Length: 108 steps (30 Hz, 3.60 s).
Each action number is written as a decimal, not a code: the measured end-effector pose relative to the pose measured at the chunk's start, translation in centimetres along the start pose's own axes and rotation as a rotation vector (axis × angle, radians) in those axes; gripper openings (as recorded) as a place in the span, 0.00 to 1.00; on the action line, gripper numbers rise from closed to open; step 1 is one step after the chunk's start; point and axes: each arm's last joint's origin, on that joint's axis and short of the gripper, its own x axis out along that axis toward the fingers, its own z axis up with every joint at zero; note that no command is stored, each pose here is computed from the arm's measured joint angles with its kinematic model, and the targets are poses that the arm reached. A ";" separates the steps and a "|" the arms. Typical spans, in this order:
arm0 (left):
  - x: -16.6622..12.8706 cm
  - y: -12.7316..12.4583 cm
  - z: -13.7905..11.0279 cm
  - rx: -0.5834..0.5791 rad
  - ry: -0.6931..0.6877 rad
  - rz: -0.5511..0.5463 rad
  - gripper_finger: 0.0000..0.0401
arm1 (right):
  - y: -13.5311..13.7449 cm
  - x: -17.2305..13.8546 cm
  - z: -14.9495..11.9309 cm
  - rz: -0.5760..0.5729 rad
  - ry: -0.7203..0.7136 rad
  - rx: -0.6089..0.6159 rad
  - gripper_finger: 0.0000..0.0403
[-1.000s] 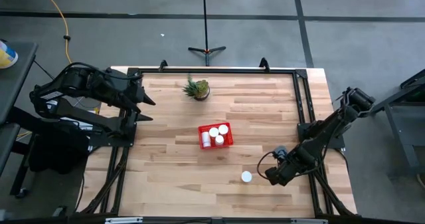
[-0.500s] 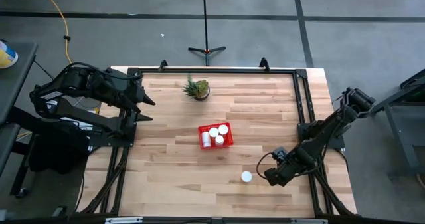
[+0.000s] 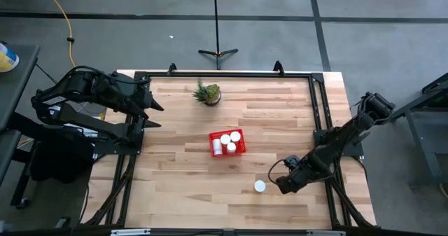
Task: Pick and place pill bottles into a basket
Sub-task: Put the orange pill bottle into the red bin
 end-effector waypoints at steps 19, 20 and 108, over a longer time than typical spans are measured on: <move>0.0 0.0 0.0 0.000 0.005 0.000 0.79 | 0.3 0.1 -0.2 0.028 0.049 -0.008 0.57; 0.0 0.0 -0.1 0.000 0.004 0.000 0.79 | 0.3 0.1 -0.2 0.029 0.046 -0.009 0.55; 0.5 0.3 2.4 -0.109 -0.202 0.138 0.79 | 10.9 -8.2 16.7 0.159 -0.300 -0.722 0.52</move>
